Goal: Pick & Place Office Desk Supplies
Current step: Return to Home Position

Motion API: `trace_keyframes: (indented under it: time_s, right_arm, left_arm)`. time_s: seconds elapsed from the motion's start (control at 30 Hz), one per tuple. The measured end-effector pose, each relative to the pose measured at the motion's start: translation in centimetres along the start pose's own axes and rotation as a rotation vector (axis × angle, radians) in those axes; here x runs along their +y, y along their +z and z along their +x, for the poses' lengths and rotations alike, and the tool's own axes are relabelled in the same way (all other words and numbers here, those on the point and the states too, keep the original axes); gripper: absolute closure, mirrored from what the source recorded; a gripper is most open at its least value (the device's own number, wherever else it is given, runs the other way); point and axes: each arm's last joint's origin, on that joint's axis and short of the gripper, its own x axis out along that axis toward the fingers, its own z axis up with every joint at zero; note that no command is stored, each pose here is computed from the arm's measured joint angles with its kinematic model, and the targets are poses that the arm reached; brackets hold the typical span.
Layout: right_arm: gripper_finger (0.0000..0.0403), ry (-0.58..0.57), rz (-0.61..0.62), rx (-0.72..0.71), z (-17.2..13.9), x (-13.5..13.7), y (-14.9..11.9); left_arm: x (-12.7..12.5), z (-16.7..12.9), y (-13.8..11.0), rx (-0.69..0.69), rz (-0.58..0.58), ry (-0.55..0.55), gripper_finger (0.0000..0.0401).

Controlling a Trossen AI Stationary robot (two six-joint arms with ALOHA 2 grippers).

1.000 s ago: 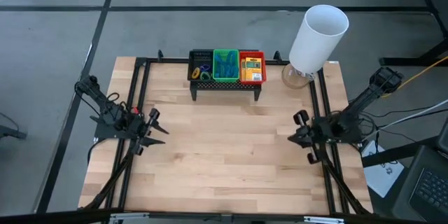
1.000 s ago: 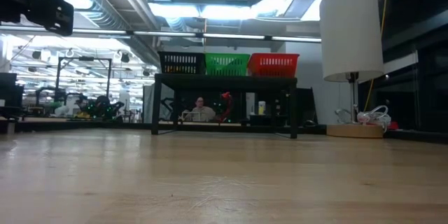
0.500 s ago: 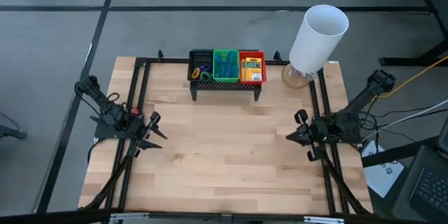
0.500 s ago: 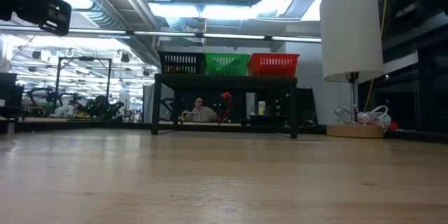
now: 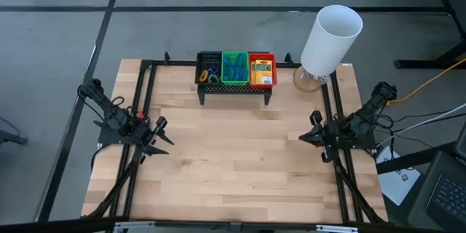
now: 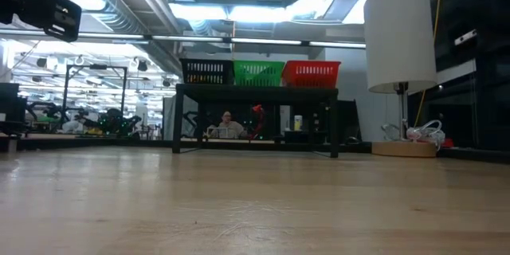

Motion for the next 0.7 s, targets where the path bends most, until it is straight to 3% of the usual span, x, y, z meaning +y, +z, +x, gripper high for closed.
trace_keyframes:
  time_s: [0.2,0.47,0.7]
  right_arm:
    - [0.0389,0.013,-0.043,0.003,-0.01,0.02,-0.04]
    - [0.0389,0.133,-0.187,0.011,0.01,0.39,-0.14]
    - [0.0389,0.136,-0.292,0.015,0.08,0.43,-0.24]
  left_arm:
    - [0.18,0.00,0.03,-0.005,0.021,0.061,0.0232]
    - [0.19,0.08,-0.08,0.012,0.143,0.070,0.0232]
    - [0.13,0.37,-0.48,0.055,0.069,0.077,0.0232]
